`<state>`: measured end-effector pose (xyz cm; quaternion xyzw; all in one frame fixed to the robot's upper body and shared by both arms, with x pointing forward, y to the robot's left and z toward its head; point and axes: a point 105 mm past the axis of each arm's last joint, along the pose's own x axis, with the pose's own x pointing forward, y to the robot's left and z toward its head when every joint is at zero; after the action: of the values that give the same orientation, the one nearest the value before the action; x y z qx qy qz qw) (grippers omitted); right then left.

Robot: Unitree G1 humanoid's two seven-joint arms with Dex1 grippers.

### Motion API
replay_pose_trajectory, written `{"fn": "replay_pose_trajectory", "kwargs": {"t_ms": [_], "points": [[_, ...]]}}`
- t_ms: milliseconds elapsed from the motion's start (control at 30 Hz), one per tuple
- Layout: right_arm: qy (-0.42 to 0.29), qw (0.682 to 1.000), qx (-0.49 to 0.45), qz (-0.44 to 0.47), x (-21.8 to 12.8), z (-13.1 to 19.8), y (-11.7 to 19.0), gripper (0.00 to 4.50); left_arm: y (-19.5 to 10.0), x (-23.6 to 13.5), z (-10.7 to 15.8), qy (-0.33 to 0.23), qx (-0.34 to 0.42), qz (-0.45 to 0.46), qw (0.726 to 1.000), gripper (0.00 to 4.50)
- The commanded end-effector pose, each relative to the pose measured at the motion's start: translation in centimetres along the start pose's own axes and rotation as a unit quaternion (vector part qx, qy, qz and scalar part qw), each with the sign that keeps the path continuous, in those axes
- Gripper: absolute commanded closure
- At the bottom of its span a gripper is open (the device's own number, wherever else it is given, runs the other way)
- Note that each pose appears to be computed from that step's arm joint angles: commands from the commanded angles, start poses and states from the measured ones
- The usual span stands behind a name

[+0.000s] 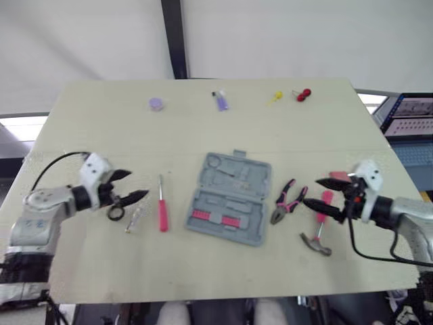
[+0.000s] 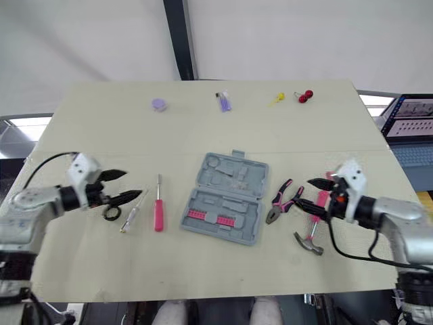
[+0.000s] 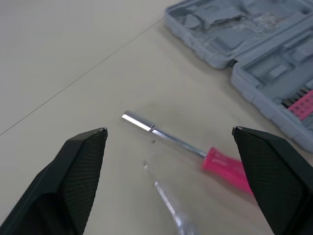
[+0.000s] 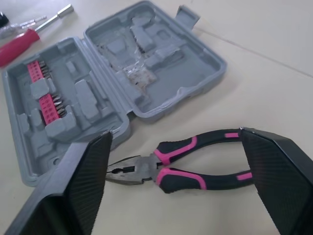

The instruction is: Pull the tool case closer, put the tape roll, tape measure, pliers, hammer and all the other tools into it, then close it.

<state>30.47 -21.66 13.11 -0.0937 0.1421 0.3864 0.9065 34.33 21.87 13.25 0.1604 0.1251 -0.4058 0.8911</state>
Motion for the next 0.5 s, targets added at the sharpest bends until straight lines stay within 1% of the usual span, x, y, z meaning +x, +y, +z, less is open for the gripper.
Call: {"fn": "replay_pose_trajectory", "kwargs": {"t_ms": [33, 100, 200, 300, 400, 500], "points": [[0.020, 0.999, -0.030, -0.006, 2.2, 0.5, 1.4, 1.85, -0.7, 2.9, 0.9, 0.014, 0.029, -0.040, 0.999, 1.81], [0.044, 0.998, -0.042, -0.017, 3.4, 0.0, 1.8, 2.84, -0.7, 4.7, 1.1, 0.024, 0.043, -0.049, 0.998, 2.85], [0.067, 0.996, -0.048, -0.031, 4.6, -0.5, 2.2, 4.46, -1.1, 6.9, 1.4, 0.022, 0.039, -0.069, 0.997, 4.46], [0.087, 0.994, -0.055, -0.038, 5.2, -1.1, 2.6, 4.46, -1.3, 8.3, 0.2, 0.054, 0.051, -0.077, 0.994, 4.46], [0.100, 0.992, -0.056, -0.049, 5.6, -1.5, 2.7, 4.46, -1.4, 9.4, 0.4, 0.046, 0.036, -0.082, 0.995, 4.46], [0.104, 0.992, -0.054, -0.051, 6.2, -1.7, 3.1, 4.46, -1.5, 10.2, 0.1, 0.057, 0.039, -0.083, 0.994, 4.46]]}}
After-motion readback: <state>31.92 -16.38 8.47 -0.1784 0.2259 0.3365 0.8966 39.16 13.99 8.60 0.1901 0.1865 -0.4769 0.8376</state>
